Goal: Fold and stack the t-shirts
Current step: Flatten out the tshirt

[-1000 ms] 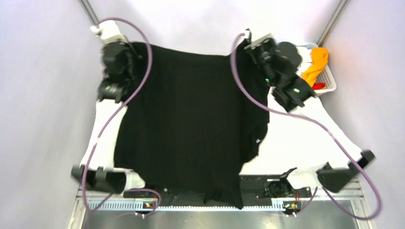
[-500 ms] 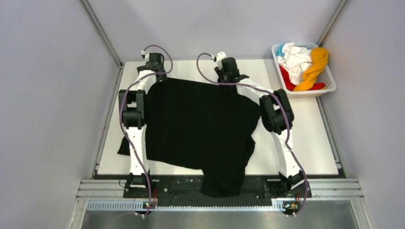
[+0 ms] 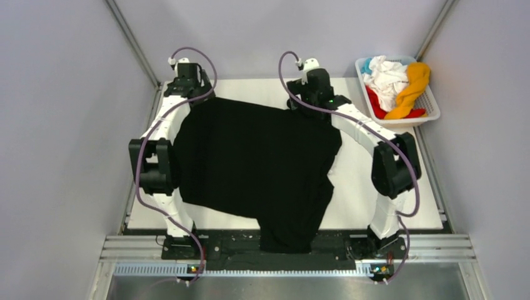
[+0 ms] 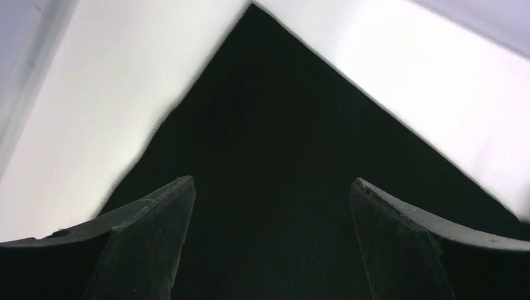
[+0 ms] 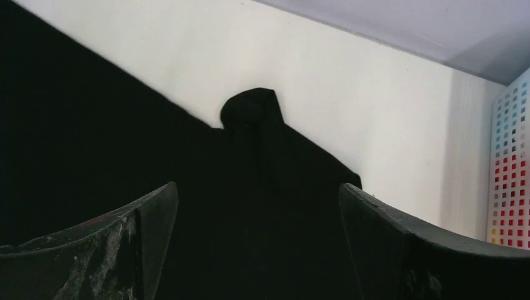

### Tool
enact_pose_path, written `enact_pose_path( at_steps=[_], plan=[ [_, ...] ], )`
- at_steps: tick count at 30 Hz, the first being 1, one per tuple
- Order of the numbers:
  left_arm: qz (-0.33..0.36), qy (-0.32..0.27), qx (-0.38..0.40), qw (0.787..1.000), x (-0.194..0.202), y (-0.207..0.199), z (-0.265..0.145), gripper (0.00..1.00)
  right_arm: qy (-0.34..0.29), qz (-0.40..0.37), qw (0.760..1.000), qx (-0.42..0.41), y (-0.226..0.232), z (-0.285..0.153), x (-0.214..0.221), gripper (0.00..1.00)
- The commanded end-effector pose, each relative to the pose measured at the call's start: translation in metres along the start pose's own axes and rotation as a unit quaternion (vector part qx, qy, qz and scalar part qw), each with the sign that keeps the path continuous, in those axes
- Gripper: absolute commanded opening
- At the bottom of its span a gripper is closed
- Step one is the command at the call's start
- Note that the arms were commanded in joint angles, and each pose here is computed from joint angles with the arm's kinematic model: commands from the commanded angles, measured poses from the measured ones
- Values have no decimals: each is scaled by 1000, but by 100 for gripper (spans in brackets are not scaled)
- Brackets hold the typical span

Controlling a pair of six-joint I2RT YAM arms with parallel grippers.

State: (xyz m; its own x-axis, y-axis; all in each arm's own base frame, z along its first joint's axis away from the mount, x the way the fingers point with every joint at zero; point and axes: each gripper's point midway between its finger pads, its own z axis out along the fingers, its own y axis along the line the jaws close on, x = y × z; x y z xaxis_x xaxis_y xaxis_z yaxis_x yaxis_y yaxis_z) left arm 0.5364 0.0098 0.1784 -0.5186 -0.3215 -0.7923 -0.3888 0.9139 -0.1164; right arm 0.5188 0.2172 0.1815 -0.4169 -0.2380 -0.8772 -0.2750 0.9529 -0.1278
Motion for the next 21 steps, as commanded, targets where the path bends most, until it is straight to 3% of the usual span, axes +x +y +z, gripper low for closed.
enact_pose_path(
  at_steps=[1, 5, 7, 13, 21],
  plan=[
    [-49, 107, 91, 989, 68, -16, -46, 99, 34, 14, 997, -68, 18, -25, 30, 98],
    [-63, 175, 251, 950, 129, -67, -89, 99, 69, -123, 986, -85, 15, -7, 58, 95],
    [-43, 190, 271, 943, 153, -83, -106, 99, 74, -179, 977, -83, 7, 5, 61, 95],
    [9, 220, 256, 941, 212, -99, -124, 99, 92, -228, 968, -47, -16, 40, 63, 96],
    [26, 274, 205, 939, 271, -64, -112, 99, 98, -256, 962, 17, -33, 83, 82, 97]
  ],
)
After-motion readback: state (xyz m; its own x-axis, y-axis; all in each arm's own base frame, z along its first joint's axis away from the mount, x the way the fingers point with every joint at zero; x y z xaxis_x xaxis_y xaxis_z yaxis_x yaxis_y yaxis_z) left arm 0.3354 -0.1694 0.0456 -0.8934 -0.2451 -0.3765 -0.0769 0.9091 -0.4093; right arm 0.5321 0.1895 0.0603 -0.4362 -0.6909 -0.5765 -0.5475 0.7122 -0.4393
